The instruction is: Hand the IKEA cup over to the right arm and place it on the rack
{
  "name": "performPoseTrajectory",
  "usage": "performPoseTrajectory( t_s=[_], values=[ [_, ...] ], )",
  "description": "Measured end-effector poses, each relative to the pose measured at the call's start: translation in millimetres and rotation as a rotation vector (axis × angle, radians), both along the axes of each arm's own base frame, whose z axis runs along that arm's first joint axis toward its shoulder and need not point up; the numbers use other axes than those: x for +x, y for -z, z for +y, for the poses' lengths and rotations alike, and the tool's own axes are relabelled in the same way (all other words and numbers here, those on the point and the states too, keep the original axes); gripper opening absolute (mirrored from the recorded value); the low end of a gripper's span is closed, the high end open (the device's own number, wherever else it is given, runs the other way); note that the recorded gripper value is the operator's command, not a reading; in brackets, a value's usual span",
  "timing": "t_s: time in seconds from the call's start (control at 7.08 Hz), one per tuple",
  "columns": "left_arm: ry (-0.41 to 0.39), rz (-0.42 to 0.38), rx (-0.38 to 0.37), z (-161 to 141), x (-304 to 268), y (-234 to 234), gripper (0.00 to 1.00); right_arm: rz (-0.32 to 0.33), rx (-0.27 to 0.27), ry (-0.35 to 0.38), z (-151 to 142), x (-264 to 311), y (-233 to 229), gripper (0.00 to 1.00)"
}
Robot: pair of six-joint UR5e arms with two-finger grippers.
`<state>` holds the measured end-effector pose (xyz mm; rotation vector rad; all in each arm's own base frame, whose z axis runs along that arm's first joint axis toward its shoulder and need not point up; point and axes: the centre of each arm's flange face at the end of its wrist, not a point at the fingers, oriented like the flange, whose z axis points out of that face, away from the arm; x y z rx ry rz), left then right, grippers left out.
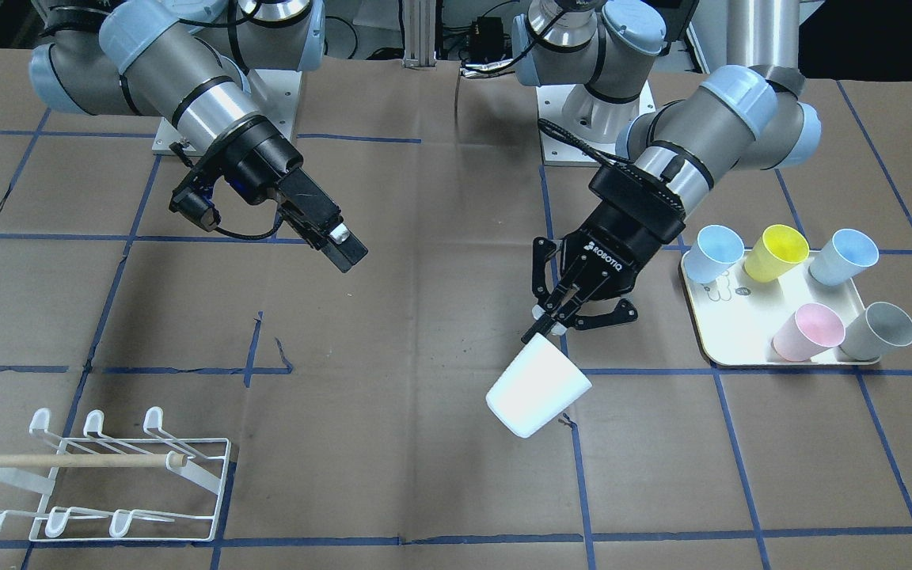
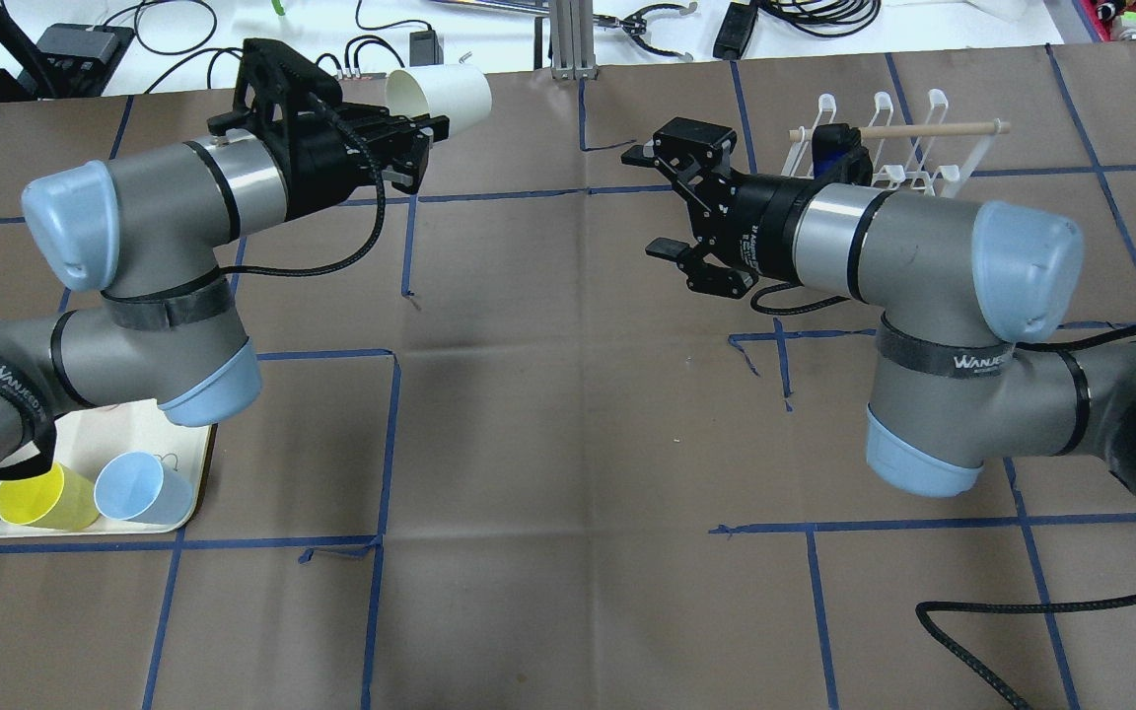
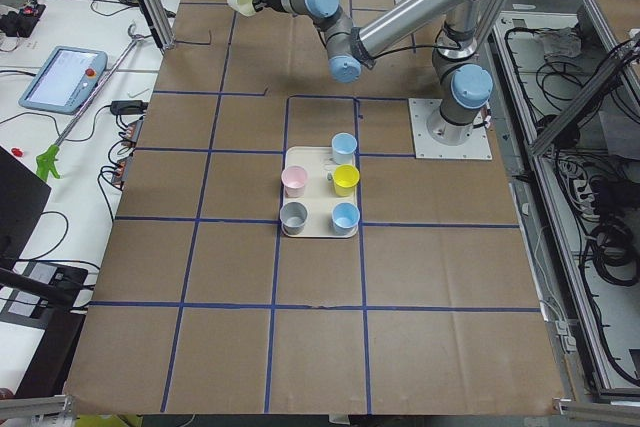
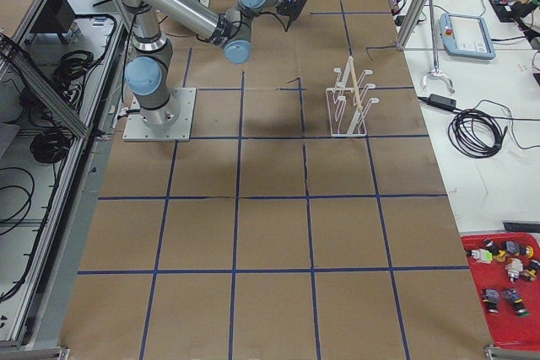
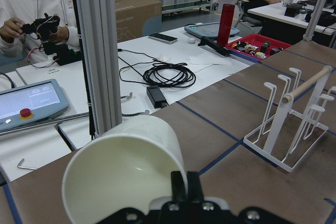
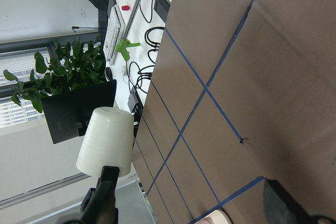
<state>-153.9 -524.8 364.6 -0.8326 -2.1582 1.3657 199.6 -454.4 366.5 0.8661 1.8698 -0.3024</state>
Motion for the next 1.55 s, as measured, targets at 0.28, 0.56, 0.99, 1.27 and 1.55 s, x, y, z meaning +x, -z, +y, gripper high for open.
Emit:
performPoseTrajectory(
  t_s=[0.28, 0.56, 0.99, 1.27, 1.55],
  values=[
    [-0.013, 0.108, -0.044, 11, -27, 13, 0.05, -0.007, 0.018, -0.011, -13, 4, 7, 1.00],
    [0.000, 0.171, -0.068, 29, -48, 29, 0.05, -0.005, 0.016, -0.009, -21, 5, 7, 0.99],
    [0.029, 0.179, -0.078, 43, -70, 29, 0.06, -0.010, 0.018, -0.002, -39, 6, 7, 0.96],
    [0.030, 0.179, -0.079, 44, -71, 29, 0.07, -0.034, 0.025, 0.014, -52, 8, 2, 0.96],
    [0.032, 0.180, -0.076, 45, -72, 31, 0.07, -0.066, 0.054, 0.024, -64, 18, 1, 0.96]
  ],
)
